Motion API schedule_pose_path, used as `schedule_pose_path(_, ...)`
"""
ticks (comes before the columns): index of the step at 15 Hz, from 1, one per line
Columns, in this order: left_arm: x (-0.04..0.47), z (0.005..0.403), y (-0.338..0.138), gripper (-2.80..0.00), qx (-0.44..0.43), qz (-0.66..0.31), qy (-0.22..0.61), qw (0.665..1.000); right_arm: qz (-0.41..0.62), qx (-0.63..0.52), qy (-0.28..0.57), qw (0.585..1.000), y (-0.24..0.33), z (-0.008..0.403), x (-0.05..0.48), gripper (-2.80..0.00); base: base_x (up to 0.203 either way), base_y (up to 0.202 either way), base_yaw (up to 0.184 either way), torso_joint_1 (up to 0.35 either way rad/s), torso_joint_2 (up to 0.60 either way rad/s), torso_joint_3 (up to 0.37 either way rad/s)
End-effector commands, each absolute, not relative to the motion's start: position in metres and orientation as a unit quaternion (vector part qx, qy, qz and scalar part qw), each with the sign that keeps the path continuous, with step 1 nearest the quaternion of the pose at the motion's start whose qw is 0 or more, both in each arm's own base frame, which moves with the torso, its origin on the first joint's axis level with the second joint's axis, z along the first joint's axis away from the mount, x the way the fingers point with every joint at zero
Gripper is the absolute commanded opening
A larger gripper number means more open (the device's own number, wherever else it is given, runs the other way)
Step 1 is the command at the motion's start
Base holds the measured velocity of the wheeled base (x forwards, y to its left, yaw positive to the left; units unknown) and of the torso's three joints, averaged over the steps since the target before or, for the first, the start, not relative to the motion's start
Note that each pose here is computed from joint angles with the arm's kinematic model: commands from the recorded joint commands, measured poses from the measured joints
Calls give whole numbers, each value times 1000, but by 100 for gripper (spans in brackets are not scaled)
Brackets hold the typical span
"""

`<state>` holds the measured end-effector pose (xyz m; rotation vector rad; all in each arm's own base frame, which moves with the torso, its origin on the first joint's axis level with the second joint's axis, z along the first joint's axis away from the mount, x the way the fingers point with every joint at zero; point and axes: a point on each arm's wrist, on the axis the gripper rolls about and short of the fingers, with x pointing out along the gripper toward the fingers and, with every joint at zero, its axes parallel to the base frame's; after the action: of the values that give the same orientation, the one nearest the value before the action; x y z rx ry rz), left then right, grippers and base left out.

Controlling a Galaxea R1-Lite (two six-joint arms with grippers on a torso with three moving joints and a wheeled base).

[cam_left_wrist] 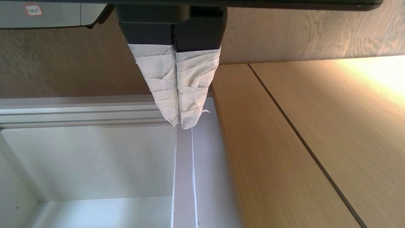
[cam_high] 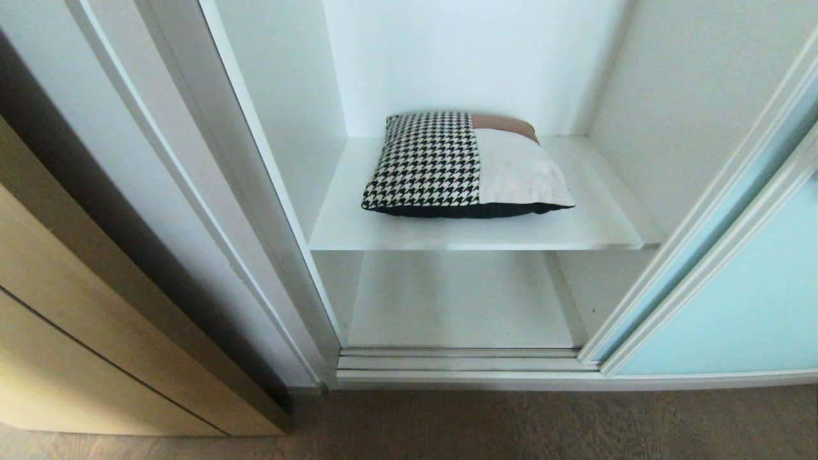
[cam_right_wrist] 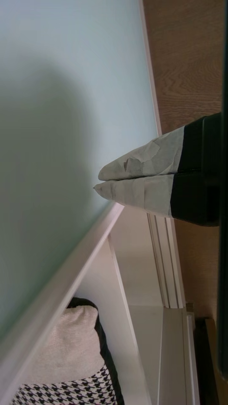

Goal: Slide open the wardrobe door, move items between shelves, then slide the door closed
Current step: Close the door

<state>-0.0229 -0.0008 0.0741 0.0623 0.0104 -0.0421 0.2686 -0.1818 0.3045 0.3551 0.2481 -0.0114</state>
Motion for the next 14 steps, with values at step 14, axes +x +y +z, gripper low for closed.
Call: schedule_pose_path(14, -23, 74, -1, -280, 31, -21, 7, 999, 27, 193, 124, 973, -136, 310, 279, -280, 0, 0, 0, 0, 0, 0)
